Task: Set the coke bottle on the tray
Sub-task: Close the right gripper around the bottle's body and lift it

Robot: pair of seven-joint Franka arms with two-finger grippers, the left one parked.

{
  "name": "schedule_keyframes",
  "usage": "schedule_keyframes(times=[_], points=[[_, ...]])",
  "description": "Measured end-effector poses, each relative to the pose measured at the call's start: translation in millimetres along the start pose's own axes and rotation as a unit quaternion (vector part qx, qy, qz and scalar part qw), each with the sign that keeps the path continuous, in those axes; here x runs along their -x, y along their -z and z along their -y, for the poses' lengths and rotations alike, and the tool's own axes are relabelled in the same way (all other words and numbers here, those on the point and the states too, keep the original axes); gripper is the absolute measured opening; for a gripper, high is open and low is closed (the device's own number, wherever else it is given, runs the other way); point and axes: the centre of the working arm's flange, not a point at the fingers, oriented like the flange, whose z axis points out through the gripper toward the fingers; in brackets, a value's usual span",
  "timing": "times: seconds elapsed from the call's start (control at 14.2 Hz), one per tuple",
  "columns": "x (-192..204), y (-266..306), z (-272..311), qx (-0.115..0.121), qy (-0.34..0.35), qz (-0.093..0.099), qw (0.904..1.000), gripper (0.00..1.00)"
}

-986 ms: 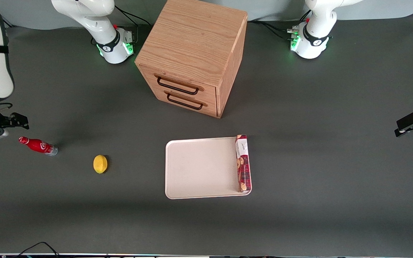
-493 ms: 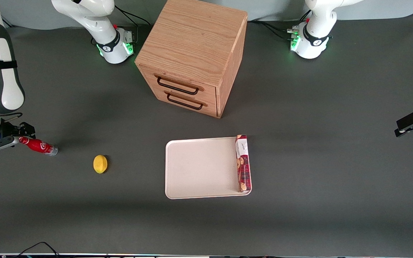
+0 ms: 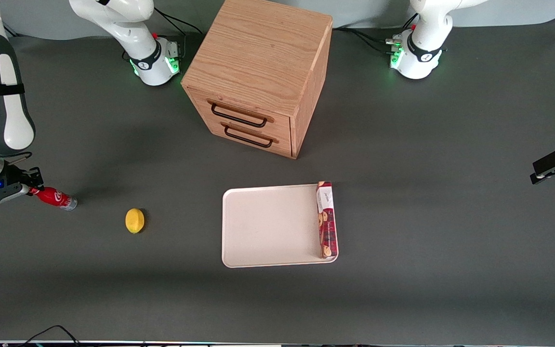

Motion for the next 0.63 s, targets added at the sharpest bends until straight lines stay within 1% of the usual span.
schedule_keyframes(times=[0.14,0.21,0.28,0.42,0.49,0.63], points=[[-2,2,1,-0.002,0.002,0.001,1.0000,0.32],[-4,8,2,-0.011,0.003,0.007,0.9999,0.32],[-7,21,2,-0.025,0.005,0.015,0.9996,0.32],[-21,74,6,-0.054,0.012,0.030,0.9980,0.32],[-31,108,11,-0.064,0.012,0.034,0.9973,0.32],[-52,170,29,-0.073,0.004,0.036,0.9967,0.32]])
